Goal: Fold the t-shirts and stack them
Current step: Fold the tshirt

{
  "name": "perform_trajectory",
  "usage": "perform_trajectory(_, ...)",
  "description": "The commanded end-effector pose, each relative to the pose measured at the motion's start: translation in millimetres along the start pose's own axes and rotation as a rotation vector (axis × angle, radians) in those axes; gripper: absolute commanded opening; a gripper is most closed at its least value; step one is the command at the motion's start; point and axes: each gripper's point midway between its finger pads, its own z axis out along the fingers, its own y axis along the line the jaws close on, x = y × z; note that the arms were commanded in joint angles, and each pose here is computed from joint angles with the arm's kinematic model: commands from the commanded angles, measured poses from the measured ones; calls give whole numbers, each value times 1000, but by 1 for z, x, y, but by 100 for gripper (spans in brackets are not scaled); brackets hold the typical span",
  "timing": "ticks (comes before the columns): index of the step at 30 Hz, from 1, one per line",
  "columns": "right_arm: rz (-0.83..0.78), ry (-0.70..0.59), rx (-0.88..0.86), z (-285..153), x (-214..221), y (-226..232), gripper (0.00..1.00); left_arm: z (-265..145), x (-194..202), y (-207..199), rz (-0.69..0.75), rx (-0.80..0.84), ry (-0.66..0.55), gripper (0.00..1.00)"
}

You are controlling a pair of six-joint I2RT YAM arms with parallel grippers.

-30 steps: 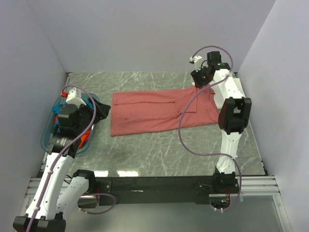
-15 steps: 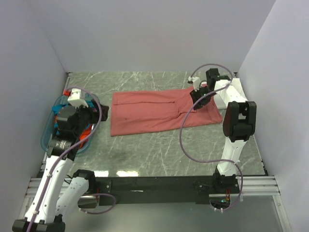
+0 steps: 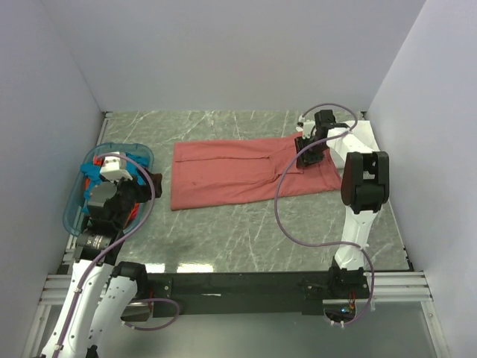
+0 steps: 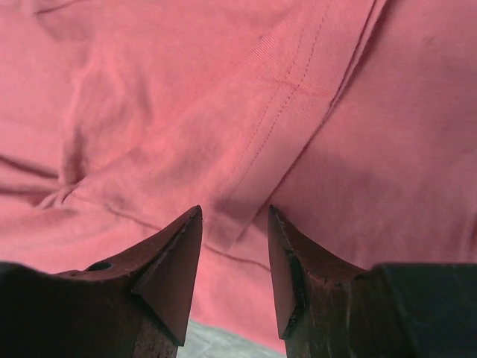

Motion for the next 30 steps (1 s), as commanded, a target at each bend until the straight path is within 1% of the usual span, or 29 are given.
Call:
perform_trajectory(1, 60, -24, 9, 8, -8, -2, 48, 0, -13, 0, 17, -3, -48, 84)
perform_trajectory(6, 82, -13, 9, 12, -5, -2, 47, 0, -12, 0, 18, -6, -44, 84)
perform_trajectory(9, 88, -9, -12, 14, -5, 1, 43, 0, -12, 1, 16, -9, -45, 84)
perform_trajectory(10, 89, -9, -21, 13, -5, 4, 38, 0, -12, 1, 16, -11, -44, 84)
perform_trajectory(11, 90, -10, -29, 13, -5, 5, 35, 0, -12, 1, 16, -11, -44, 84)
perform_trajectory(12, 89, -23, -54, 10, -8, 10, 20, 0, -13, 1, 16, -12, -46, 84)
perform_trajectory(13, 88, -26, -54, 8, -9, 11, 20, 0, -13, 1, 16, -12, -46, 84)
perform_trajectory(14, 85, -33, -56, 6, -11, 11, 16, 0, -13, 1, 16, -12, -46, 84)
perform_trajectory(15, 84, -43, -57, 3, -14, 12, 9, 0, -13, 1, 16, -14, -47, 84)
perform_trajectory(18, 81, -73, -66, -4, -23, 14, 0, 0, -12, 2, 16, -14, -45, 84)
perform_trajectory(21, 86, -114, -100, -13, -43, 23, 0, 1, -11, 2, 16, -16, -43, 84)
perform_trajectory(23, 88, -116, -126, -11, -49, 28, 0, 1, -11, 2, 18, -18, -42, 84)
perform_trajectory(29, 88, -119, -208, 7, -81, 56, 0, 3, -10, 5, 17, -32, -35, 84)
perform_trajectory(30, 91, -121, -236, 9, -86, 61, 5, 3, -8, 5, 17, -34, -29, 84)
